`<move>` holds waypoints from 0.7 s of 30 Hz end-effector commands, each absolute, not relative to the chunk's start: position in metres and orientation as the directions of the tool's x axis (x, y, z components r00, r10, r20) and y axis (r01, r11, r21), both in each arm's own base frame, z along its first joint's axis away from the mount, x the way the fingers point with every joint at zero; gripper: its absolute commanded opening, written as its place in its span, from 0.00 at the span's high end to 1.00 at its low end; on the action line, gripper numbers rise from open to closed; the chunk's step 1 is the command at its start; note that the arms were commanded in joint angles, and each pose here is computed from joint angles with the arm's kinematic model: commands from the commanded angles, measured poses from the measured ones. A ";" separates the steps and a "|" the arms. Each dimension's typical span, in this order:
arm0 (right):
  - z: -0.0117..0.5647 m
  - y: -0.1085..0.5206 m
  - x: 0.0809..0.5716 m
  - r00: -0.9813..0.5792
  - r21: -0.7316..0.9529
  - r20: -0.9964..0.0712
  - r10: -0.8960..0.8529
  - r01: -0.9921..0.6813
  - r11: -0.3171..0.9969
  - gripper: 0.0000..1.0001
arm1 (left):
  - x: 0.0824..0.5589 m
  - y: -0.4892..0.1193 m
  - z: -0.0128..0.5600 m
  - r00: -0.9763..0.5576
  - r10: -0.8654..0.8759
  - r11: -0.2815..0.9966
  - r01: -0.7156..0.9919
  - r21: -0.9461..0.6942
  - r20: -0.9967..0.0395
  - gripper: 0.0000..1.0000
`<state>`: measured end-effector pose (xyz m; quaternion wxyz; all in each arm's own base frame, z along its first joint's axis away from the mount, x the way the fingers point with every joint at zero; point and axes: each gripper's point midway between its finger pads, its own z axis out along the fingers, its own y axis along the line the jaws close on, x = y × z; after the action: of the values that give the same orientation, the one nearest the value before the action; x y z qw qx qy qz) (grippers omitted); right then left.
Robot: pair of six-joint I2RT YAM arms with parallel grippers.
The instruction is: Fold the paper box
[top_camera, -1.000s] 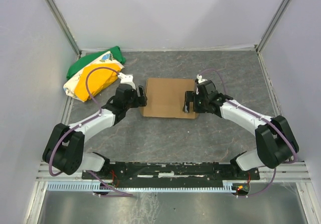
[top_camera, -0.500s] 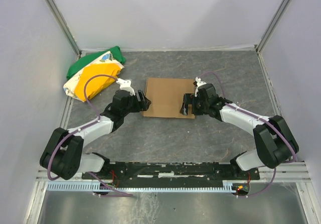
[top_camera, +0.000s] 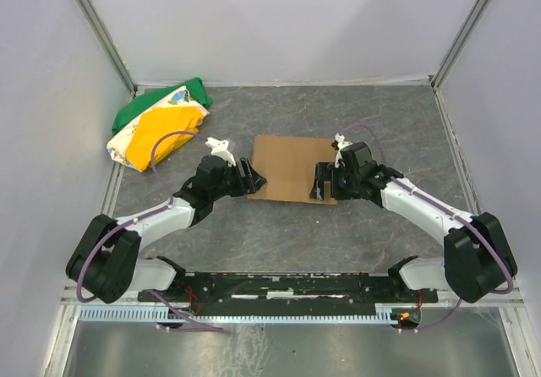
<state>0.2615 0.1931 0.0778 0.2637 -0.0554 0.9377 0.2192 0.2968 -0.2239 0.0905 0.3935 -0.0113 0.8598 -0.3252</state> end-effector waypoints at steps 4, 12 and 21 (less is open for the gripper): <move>0.106 0.202 0.267 -0.838 0.404 -0.546 -0.001 -0.264 0.876 0.01 | 0.289 -0.235 0.127 -0.682 -0.323 0.731 0.261 -0.631 -0.657 0.26; 0.097 0.195 0.263 -0.864 0.374 -0.503 -0.003 -0.221 0.901 0.01 | 0.282 -0.231 0.111 -0.719 -0.272 0.764 0.243 -0.598 -0.639 0.27; 0.098 0.182 0.253 -0.894 0.320 -0.446 -0.034 -0.196 0.927 0.01 | 0.276 -0.224 0.095 -0.748 -0.228 0.801 0.219 -0.557 -0.623 0.29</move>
<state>0.2501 0.1852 0.0841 0.2153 -0.0537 0.9560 0.1919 0.2727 -0.2179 0.0848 0.3512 -0.0181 0.8831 -0.3106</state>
